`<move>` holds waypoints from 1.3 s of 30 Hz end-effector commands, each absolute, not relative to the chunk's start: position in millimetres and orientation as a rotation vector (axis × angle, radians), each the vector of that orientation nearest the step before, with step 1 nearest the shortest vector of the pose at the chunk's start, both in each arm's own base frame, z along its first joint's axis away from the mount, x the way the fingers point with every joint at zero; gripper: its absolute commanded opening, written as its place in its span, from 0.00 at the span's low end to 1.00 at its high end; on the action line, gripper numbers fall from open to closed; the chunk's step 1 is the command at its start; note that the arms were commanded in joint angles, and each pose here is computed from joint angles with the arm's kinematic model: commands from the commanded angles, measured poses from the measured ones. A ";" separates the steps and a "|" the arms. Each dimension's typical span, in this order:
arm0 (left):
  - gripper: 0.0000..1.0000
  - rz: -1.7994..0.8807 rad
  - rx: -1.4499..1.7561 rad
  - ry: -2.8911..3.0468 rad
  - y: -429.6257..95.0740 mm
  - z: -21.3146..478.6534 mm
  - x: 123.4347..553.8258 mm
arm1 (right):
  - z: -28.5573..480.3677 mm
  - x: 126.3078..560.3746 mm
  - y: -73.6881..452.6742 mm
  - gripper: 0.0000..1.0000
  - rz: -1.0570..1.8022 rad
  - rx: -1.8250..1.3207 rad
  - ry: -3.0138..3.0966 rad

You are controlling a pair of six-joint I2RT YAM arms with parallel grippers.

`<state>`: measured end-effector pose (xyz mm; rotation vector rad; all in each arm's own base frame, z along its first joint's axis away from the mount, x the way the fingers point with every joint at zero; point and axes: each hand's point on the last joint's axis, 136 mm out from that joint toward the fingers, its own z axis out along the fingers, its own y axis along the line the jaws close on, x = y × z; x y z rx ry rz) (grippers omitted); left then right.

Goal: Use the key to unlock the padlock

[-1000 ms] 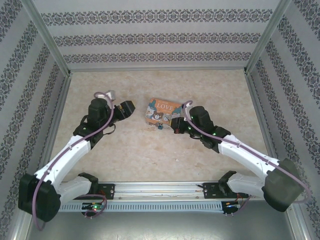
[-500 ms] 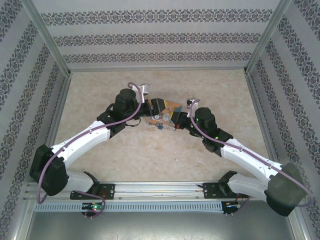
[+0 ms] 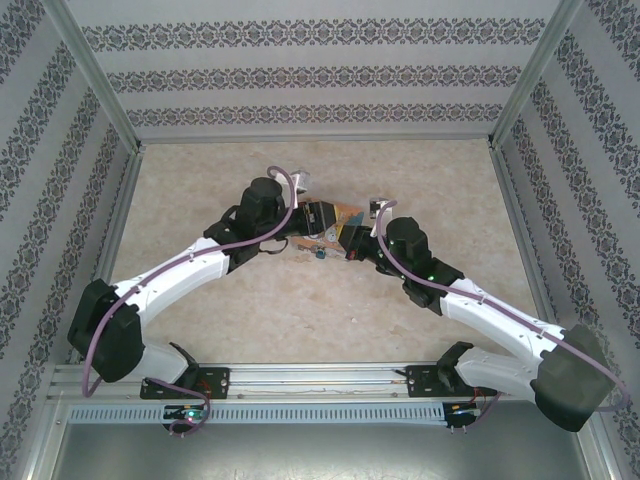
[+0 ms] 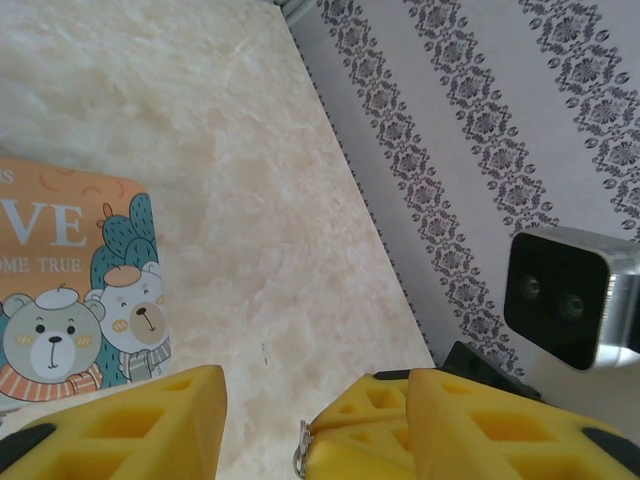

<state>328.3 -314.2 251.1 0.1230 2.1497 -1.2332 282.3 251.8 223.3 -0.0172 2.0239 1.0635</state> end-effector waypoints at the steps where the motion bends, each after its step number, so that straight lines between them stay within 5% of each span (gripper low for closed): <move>1: 0.48 -1.276 0.167 2.105 -327.7 265.2 326.9 | 238.5 286.3 254.6 0.00 1.069 -0.013 1.972; 20: 0.03 -1.279 0.135 2.112 -336.2 258.7 335.3 | 232.0 287.3 249.4 0.01 1.065 0.011 1.991; 30: 0.00 -1.185 0.196 2.070 -317.4 280.6 332.1 | 242.2 272.4 223.2 0.35 1.206 -0.068 1.940; 39: 0.00 -1.197 0.403 1.992 -316.5 310.7 310.4 | 289.8 242.9 221.7 0.49 1.532 -0.247 1.747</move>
